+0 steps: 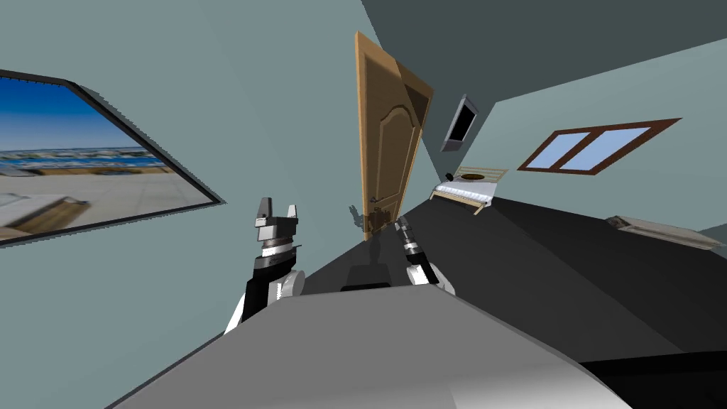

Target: Pull the door open

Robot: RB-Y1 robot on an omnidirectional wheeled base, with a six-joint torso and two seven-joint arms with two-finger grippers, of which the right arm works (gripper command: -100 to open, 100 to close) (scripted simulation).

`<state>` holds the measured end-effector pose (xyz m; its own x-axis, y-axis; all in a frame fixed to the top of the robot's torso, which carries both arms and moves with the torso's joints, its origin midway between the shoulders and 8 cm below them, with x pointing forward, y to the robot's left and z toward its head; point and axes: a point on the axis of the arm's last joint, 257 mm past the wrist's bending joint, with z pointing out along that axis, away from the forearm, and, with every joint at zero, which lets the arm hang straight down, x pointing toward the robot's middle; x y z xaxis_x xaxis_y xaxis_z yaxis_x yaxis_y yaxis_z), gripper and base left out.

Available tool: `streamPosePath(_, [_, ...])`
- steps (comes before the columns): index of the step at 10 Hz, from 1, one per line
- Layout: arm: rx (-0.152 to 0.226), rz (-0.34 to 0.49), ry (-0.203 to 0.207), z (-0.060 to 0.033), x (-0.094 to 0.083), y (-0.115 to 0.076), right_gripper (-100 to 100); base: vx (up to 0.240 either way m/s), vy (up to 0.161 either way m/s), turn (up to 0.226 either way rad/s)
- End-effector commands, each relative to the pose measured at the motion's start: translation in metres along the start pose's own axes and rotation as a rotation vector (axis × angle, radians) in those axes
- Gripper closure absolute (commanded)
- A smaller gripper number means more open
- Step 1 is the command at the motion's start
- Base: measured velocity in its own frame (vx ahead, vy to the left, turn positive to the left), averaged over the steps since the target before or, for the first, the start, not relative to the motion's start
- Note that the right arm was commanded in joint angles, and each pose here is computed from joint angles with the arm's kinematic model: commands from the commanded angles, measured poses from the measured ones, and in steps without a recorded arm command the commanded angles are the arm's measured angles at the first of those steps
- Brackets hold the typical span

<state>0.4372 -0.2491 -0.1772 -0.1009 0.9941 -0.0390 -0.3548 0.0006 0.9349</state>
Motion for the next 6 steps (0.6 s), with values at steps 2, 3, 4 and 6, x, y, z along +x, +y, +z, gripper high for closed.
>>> streamPosePath(2, [0.028, 0.017, 0.010, -0.0021, -0.002, -0.019, -100, 0.081, -0.050, 0.137])
streamPosePath(3, [0.039, 0.023, 0.013, -0.0034, -0.003, -0.025, -100, 0.083, -0.047, 0.124])
streamPosePath(4, [0.050, 0.028, 0.015, -0.0048, -0.004, -0.031, -100, 0.082, -0.051, 0.143])
streamPosePath(6, [0.072, 0.039, 0.020, -0.0077, -0.007, -0.044, -100, 0.094, -0.049, 0.111])
